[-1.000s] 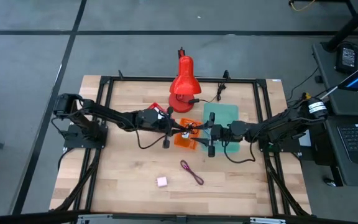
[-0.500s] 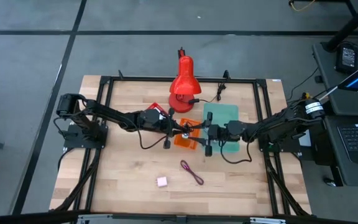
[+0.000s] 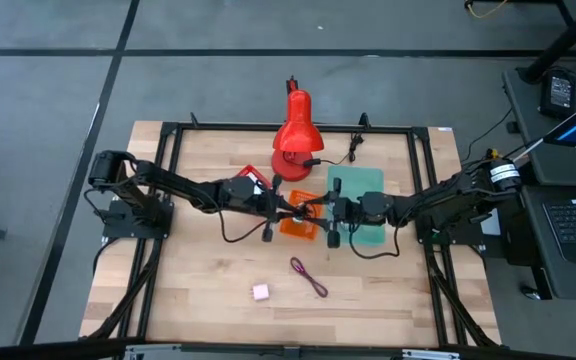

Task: Pick and place items into bin
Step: Put the black charger cable into the green bin

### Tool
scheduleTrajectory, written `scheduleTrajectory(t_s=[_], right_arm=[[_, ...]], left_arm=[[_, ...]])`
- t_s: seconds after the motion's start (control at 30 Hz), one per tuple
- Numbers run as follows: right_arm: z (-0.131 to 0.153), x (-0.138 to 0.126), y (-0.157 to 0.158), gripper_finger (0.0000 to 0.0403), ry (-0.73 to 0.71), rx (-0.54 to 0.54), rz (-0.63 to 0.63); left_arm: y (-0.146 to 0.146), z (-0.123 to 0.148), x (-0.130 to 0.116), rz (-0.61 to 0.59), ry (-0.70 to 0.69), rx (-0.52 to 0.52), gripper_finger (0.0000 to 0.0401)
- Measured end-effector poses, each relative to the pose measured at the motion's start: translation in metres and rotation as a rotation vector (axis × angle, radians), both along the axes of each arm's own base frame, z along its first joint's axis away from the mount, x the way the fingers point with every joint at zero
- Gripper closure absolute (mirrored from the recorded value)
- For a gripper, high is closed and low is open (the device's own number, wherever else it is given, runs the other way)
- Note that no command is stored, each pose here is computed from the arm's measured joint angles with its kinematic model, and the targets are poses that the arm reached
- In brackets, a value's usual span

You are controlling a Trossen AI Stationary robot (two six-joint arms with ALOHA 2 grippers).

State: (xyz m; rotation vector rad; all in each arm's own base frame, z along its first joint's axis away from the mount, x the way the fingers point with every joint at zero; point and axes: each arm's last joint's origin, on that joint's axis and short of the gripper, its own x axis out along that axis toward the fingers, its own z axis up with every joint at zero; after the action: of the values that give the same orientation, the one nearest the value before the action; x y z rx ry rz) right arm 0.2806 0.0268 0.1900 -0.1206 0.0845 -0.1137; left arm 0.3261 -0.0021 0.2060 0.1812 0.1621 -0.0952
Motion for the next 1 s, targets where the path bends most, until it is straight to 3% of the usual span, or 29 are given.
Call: scheduleTrajectory(t_s=[0.57, 1.0], right_arm=[[0.017, 0.005, 0.004, 0.0217, -0.113, 0.074, 0.111], [0.015, 0.007, 0.004, 0.0302, -0.079, 0.087, 0.123]], left_arm=[[0.003, -0.004, 0.000, 0.012, 0.022, 0.018, 0.0389], [0.001, -0.003, 0.000, 0.005, 0.014, 0.017, 0.0388]])
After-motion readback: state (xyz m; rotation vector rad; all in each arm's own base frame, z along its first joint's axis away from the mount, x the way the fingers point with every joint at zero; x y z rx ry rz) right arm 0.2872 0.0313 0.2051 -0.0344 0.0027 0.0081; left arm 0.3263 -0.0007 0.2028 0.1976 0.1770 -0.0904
